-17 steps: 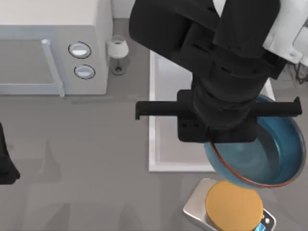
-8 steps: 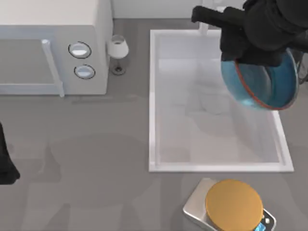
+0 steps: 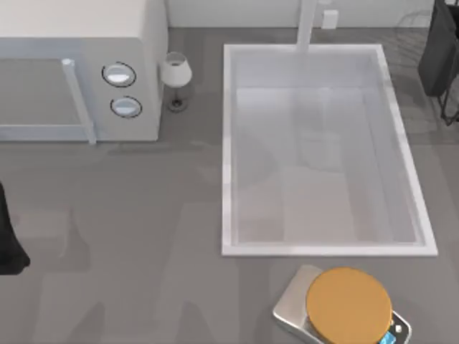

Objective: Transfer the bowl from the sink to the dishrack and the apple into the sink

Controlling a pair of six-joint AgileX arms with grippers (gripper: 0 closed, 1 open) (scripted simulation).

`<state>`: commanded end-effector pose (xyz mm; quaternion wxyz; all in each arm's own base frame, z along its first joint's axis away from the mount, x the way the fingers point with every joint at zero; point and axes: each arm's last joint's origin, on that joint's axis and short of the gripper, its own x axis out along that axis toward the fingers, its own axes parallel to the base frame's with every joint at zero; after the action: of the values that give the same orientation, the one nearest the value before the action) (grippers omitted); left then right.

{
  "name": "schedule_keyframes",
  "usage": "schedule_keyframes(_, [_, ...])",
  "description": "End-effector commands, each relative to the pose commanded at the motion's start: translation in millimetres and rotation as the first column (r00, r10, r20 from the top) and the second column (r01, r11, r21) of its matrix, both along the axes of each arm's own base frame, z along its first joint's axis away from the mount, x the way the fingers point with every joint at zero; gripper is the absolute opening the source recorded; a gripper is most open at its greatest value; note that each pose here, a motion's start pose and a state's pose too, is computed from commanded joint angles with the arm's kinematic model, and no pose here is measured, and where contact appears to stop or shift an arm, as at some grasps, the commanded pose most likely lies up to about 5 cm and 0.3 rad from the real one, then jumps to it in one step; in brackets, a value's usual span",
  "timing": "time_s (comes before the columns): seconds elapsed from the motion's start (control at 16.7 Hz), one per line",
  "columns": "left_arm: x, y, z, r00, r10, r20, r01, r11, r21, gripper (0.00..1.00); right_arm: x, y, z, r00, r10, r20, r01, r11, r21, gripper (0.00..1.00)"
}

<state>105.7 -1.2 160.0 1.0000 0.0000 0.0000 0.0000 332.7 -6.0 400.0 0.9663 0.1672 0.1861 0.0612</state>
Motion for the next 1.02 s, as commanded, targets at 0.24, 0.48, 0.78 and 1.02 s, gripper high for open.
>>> schedule_keyframes(0.24, [0, 0, 0, 1.0, 0.0, 0.0, 0.0, 1.0, 0.0, 1.0, -30, -75, 15, 0.958, -0.074, 0.278, 0.129, 0.974, -0.184, 0.0])
schedule_keyframes(0.48, [0, 0, 0, 1.0, 0.0, 0.0, 0.0, 1.0, 0.0, 1.0, -54, -100, 19, 0.923, -0.066, 0.378, 0.189, 0.936, -0.298, 0.0])
schedule_keyframes(0.78, [0, 0, 0, 1.0, 0.0, 0.0, 0.0, 1.0, 0.0, 1.0, -53, -100, 19, 0.924, -0.067, 0.377, 0.189, 0.936, -0.298, 0.0])
schedule_keyframes(1.02, [0, 0, 0, 1.0, 0.0, 0.0, 0.0, 1.0, 0.0, 1.0, -32, -106, -7, 0.936, -0.073, 0.344, 0.18, 0.94, -0.291, 0.0])
